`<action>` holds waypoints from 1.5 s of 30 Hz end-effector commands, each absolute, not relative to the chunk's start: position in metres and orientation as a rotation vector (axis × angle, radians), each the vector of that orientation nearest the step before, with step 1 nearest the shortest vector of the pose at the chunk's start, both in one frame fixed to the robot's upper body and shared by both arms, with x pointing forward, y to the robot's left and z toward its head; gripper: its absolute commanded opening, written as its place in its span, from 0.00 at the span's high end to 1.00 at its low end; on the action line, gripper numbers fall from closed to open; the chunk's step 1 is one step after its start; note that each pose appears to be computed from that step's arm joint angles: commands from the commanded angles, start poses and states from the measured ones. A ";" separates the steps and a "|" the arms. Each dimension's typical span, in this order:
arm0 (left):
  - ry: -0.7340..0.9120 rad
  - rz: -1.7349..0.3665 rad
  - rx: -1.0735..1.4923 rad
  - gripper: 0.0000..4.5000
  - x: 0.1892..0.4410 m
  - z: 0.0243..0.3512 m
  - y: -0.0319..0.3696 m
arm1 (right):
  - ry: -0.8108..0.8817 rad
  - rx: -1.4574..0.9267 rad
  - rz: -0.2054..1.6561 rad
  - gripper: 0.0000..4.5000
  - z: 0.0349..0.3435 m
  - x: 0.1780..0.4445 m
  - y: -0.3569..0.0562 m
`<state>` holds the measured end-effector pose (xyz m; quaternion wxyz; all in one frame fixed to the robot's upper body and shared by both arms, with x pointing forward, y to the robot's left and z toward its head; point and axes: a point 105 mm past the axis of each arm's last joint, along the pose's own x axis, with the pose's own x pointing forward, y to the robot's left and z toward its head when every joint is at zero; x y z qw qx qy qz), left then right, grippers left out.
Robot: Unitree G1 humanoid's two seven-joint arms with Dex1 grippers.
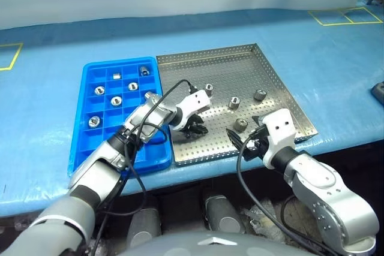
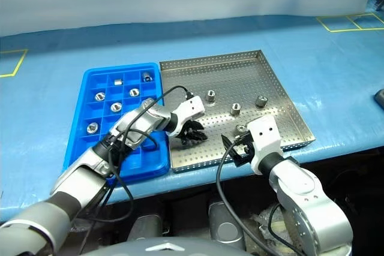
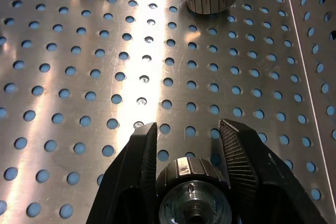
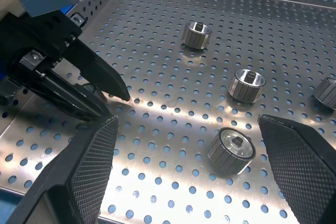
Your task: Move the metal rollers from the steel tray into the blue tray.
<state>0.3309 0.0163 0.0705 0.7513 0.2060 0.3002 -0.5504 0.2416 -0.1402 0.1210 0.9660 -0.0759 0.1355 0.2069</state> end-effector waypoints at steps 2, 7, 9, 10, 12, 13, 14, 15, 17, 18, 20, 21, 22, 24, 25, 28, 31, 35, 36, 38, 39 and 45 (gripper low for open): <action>0.507 -1.193 0.398 0.64 0.338 0.104 0.006 | 0.240 -0.156 0.435 0.00 0.129 0.244 -0.136; 0.419 -1.127 0.326 0.64 0.347 0.127 0.006 | 0.240 -0.157 0.446 0.00 0.129 0.246 -0.133; 0.356 -1.068 0.284 0.64 0.353 0.144 0.012 | 0.239 -0.157 0.453 0.00 0.130 0.246 -0.132; 0.311 -1.020 0.263 0.64 0.357 0.155 0.018 | 0.237 -0.158 0.459 0.00 0.130 0.246 -0.130; 0.226 -0.879 0.223 0.64 0.367 0.174 0.038 | 0.232 -0.160 0.479 0.00 0.132 0.247 -0.126; 0.193 -0.815 0.189 0.64 0.370 0.180 0.048 | 0.228 -0.162 0.491 0.00 0.133 0.248 -0.124; 0.174 -0.764 0.148 0.64 0.373 0.185 0.056 | 0.223 -0.163 0.504 0.00 0.134 0.249 -0.121; 0.137 -0.703 0.115 0.64 0.375 0.189 0.067 | 0.215 -0.164 0.524 0.00 0.136 0.250 -0.117; 0.082 -0.546 0.099 0.64 0.376 0.192 0.096 | 0.193 -0.169 0.589 0.00 0.140 0.256 -0.104; 0.068 -0.478 0.088 0.64 0.375 0.191 0.109 | 0.187 -0.172 0.625 0.00 0.141 0.258 -0.097; 0.068 -0.379 0.110 0.64 0.369 0.183 0.128 | 0.173 -0.180 0.703 0.00 0.143 0.262 -0.081; 0.074 -0.338 0.126 0.64 0.364 0.177 0.137 | 0.164 -0.181 0.747 0.00 0.144 0.263 -0.072; 0.084 -0.294 0.139 0.64 0.359 0.171 0.145 | 0.151 -0.180 0.794 0.00 0.147 0.263 -0.061; 0.103 -0.226 0.173 0.64 0.349 0.160 0.156 | 0.126 -0.179 0.881 0.00 0.151 0.263 -0.042; 0.111 -0.199 0.173 0.64 0.345 0.155 0.160 | 0.118 -0.181 0.911 0.00 0.152 0.263 -0.035; 0.145 -0.127 0.154 0.64 0.334 0.142 0.169 | 0.094 -0.183 0.998 0.00 0.155 0.260 -0.015; 0.191 -0.053 0.137 0.64 0.323 0.126 0.179 | 0.082 -0.186 1.062 0.00 0.156 0.255 -0.001; 0.240 -0.009 0.101 0.64 0.308 0.113 0.183 | 0.082 -0.183 1.088 0.00 0.154 0.252 0.002; 0.256 -0.003 0.096 0.64 0.304 0.109 0.183 | 0.086 -0.183 1.087 0.00 0.153 0.251 0.001; 0.286 0.007 0.077 0.64 0.298 0.102 0.183 | 0.090 -0.179 1.083 0.00 0.152 0.251 -0.001; 0.298 0.005 0.068 0.64 0.296 0.099 0.181 | 0.091 -0.176 1.080 0.00 0.152 0.251 -0.002; 0.353 0.004 0.061 0.64 0.288 0.088 0.177 | 0.095 -0.174 1.066 0.00 0.151 0.252 -0.005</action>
